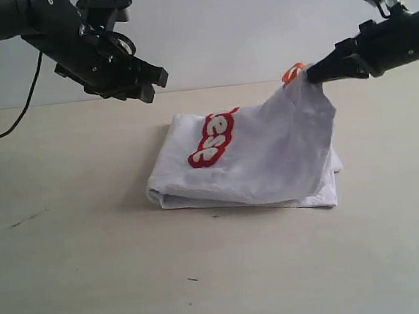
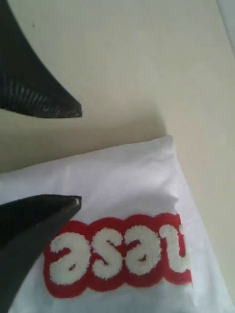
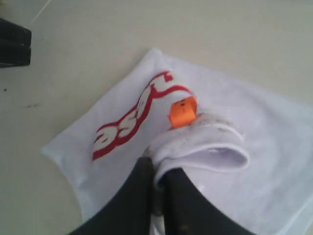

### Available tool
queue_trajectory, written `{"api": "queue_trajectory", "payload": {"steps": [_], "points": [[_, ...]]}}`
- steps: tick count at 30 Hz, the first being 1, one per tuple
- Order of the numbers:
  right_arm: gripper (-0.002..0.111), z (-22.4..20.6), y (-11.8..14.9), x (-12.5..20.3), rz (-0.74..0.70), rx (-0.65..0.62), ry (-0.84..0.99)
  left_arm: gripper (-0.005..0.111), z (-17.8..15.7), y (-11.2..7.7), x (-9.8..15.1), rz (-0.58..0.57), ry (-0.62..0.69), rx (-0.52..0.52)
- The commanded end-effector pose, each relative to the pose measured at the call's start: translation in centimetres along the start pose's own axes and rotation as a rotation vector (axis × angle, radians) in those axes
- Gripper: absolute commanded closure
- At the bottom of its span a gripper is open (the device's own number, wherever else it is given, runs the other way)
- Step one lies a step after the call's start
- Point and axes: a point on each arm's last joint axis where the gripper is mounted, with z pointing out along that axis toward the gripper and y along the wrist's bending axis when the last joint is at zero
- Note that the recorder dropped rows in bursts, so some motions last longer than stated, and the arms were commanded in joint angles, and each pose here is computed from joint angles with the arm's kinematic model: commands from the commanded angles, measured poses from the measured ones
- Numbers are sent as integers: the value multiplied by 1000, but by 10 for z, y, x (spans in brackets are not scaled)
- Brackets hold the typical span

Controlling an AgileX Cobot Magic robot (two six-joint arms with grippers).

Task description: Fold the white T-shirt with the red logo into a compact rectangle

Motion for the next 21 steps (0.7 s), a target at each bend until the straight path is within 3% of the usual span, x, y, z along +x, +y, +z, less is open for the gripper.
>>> {"api": "queue_trajectory", "payload": {"steps": [1,5,10,12,17,20,21], "points": [[108,-5,-12,-22,-76,259,-138,59,-4,0,-2,8,-23,2],[98,5,-26,-22,-140,458,-137,59,-4,0,-2,8,-23,2],[71,26,-28,-21,-146,437,-115,59,-4,0,-2,10,-24,2],[65,28,-27,-20,-157,443,-107,59,-4,0,-2,10,-22,2],[64,22,-31,-21,-152,520,-90,59,-3,-2,0,24,-4,10],[65,21,-31,-19,-104,533,-65,64,5,-14,5,114,33,98],[66,22,-30,-17,-86,519,-53,68,10,-23,8,166,41,169]]}}
